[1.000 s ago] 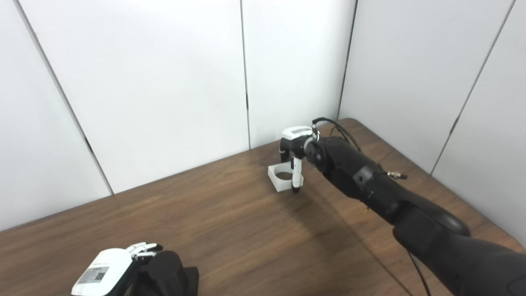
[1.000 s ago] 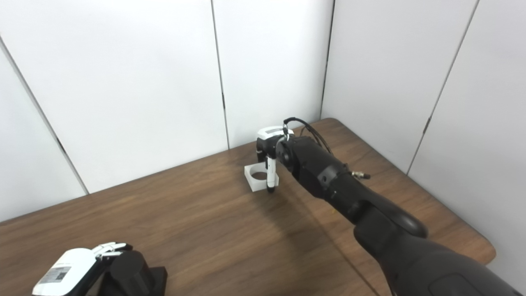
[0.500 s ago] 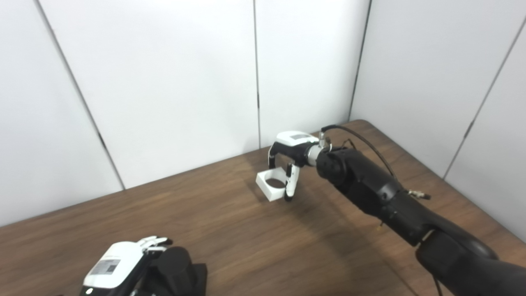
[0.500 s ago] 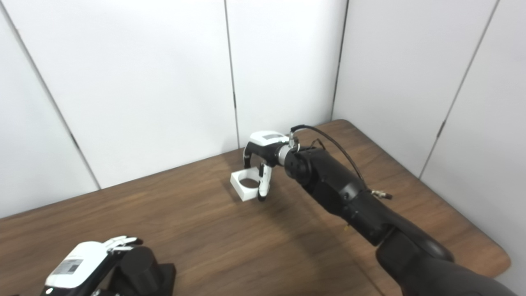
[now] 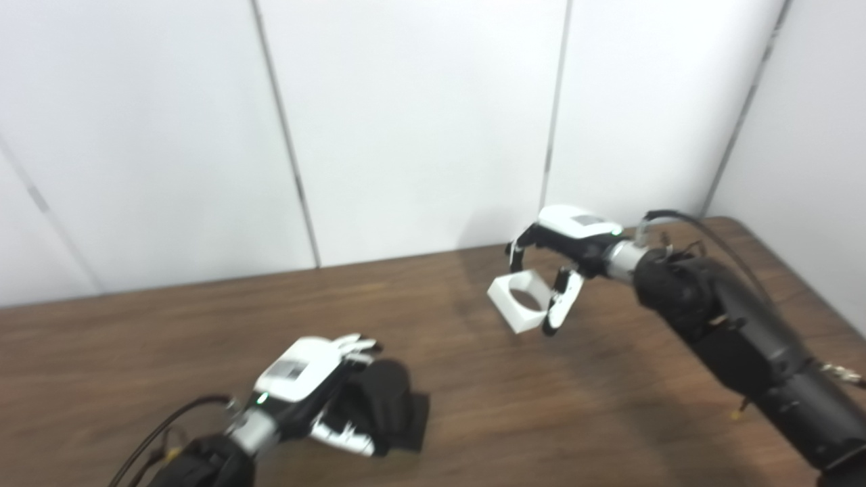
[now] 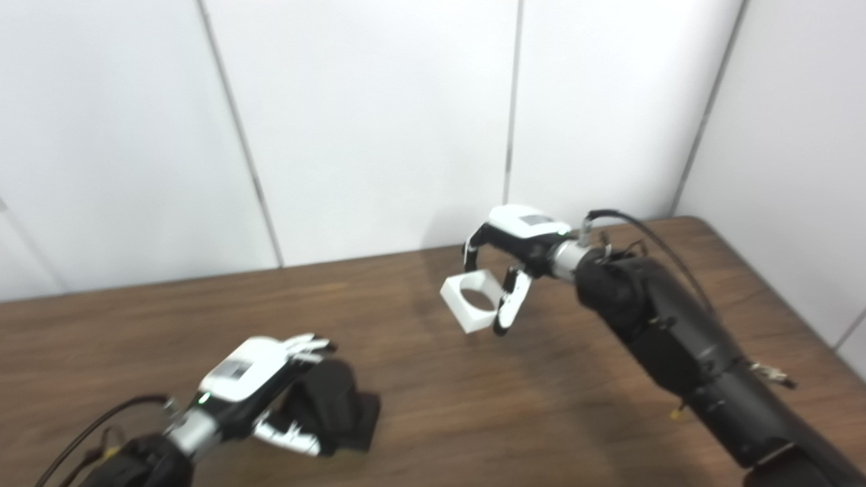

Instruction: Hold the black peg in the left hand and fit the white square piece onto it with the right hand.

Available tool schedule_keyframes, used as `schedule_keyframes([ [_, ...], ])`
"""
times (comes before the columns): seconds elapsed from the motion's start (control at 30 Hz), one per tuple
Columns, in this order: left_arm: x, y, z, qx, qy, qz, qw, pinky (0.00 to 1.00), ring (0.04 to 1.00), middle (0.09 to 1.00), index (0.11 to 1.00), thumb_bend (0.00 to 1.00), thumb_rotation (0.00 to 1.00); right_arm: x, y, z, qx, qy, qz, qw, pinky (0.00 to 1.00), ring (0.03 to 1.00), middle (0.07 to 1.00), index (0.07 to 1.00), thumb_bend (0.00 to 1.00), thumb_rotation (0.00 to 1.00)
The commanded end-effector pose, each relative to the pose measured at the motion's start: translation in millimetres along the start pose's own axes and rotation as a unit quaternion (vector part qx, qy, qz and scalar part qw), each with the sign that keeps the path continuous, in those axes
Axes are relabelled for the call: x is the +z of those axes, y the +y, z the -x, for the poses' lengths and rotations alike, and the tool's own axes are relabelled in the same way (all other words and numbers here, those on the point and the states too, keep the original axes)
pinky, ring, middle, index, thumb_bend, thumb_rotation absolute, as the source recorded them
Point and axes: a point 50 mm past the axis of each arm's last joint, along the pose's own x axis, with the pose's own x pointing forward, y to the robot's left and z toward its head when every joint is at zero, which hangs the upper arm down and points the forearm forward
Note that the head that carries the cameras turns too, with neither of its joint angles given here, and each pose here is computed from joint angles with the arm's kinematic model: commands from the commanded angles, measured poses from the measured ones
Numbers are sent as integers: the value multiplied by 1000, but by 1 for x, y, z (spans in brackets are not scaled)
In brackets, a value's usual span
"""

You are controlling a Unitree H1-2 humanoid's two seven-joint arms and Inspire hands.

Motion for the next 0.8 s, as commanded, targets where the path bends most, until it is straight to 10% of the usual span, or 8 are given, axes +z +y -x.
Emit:
schedule_keyframes([
  [0.0, -8, -36, 9, -83, 40, -21, 996, 814, 918, 886, 488, 524, 66, 9, -34, 5, -39, -32, 25, 998, 784, 865, 796, 478, 520, 133],
  [0.77, 14, -33, -17, -79, 45, -21, 996, 831, 942, 892, 487, 524, 69, 69, -57, 10, -38, -153, 37, 987, 753, 847, 801, 479, 521, 135],
])
